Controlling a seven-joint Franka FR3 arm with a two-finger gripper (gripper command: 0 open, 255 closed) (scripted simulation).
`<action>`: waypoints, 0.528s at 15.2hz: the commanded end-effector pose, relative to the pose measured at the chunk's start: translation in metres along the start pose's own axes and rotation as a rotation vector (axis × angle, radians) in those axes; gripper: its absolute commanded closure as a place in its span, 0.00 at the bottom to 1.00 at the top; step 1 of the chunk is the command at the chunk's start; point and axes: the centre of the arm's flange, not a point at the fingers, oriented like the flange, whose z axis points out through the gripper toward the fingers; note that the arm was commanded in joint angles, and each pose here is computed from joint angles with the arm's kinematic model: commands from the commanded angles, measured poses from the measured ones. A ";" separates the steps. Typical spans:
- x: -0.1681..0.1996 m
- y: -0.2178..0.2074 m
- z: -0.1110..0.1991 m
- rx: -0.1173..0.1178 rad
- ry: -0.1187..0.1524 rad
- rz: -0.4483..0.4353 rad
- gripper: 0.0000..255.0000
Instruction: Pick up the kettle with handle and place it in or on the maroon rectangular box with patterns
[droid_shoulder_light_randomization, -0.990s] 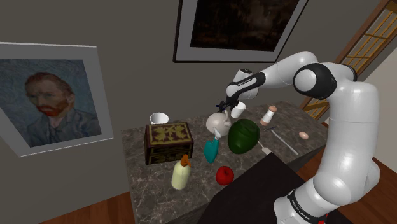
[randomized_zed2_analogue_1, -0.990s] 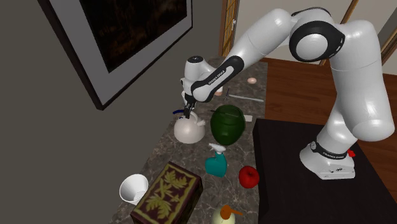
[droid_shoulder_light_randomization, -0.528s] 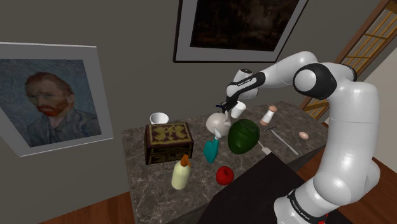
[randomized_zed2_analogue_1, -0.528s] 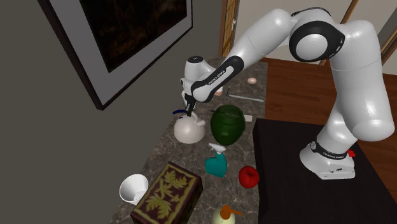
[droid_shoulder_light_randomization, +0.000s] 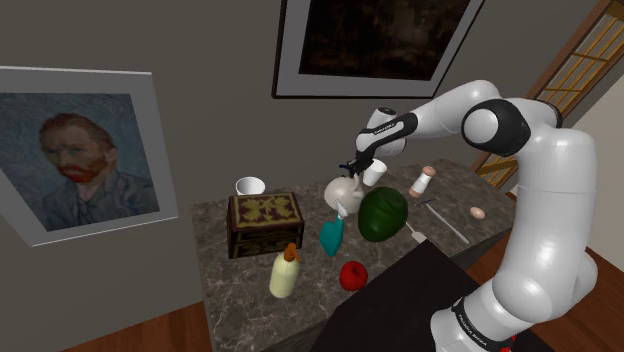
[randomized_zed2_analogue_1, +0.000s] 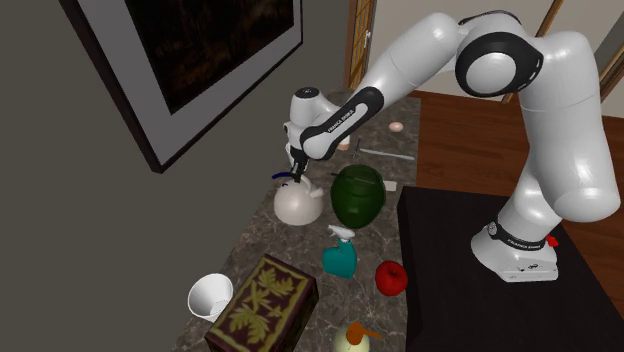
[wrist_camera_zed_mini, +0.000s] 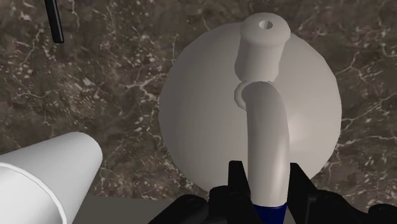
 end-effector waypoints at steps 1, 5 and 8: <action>0.001 0.000 -0.008 0.000 0.001 0.000 1.00; 0.004 0.001 -0.029 0.000 0.001 0.000 1.00; 0.006 0.002 -0.045 0.000 0.001 0.000 1.00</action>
